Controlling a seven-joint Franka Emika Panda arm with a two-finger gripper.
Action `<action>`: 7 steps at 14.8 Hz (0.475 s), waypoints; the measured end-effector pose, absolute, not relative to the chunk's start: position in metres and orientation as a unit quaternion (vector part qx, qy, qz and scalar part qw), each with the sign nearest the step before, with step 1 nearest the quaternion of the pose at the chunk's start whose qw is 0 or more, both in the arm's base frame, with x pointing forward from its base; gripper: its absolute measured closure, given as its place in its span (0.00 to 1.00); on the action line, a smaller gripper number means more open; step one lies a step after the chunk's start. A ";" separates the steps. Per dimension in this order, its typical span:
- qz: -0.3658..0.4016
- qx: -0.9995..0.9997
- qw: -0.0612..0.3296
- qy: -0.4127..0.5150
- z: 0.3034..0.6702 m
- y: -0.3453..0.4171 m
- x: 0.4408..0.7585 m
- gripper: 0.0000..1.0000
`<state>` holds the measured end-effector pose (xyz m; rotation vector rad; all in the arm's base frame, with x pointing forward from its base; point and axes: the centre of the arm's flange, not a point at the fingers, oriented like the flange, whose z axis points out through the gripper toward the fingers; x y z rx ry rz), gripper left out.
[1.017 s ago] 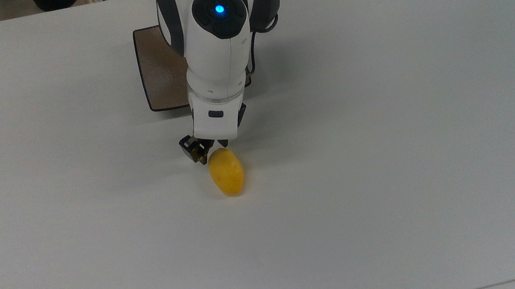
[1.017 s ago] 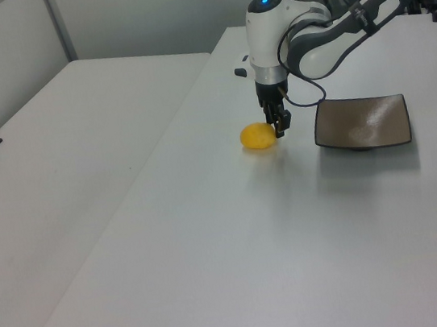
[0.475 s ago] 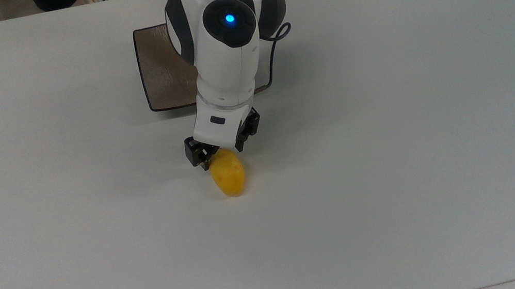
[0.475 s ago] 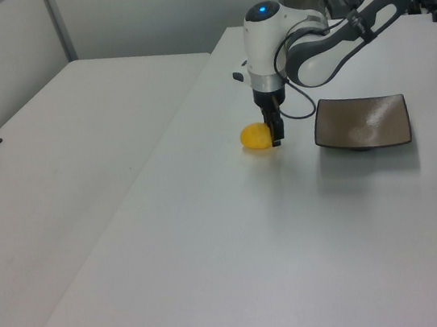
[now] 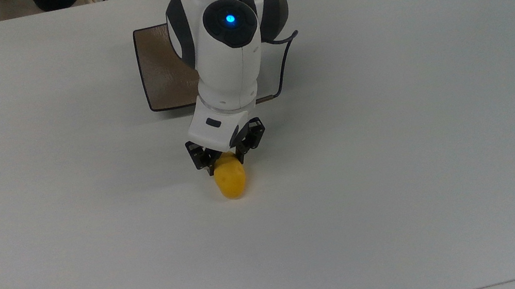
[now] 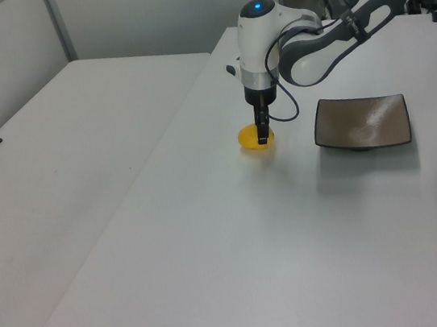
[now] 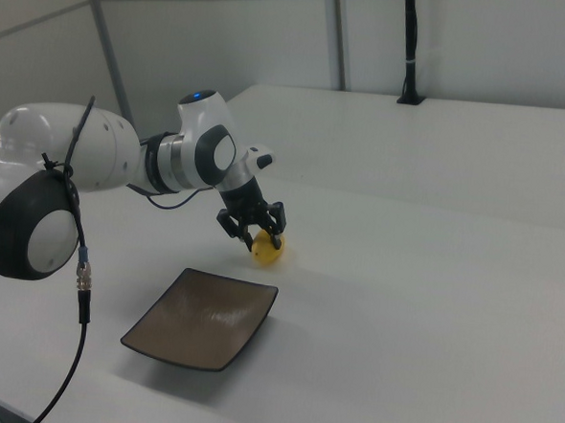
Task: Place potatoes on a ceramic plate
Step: 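Lift the held potato and carry it over the brown plate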
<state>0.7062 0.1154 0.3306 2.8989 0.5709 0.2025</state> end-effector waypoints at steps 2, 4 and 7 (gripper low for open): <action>0.068 0.975 0.090 0.190 0.330 0.113 0.707 0.41; 0.069 0.976 0.090 0.188 0.331 0.111 0.707 0.41; 0.082 0.976 0.083 0.183 0.347 0.107 0.711 0.41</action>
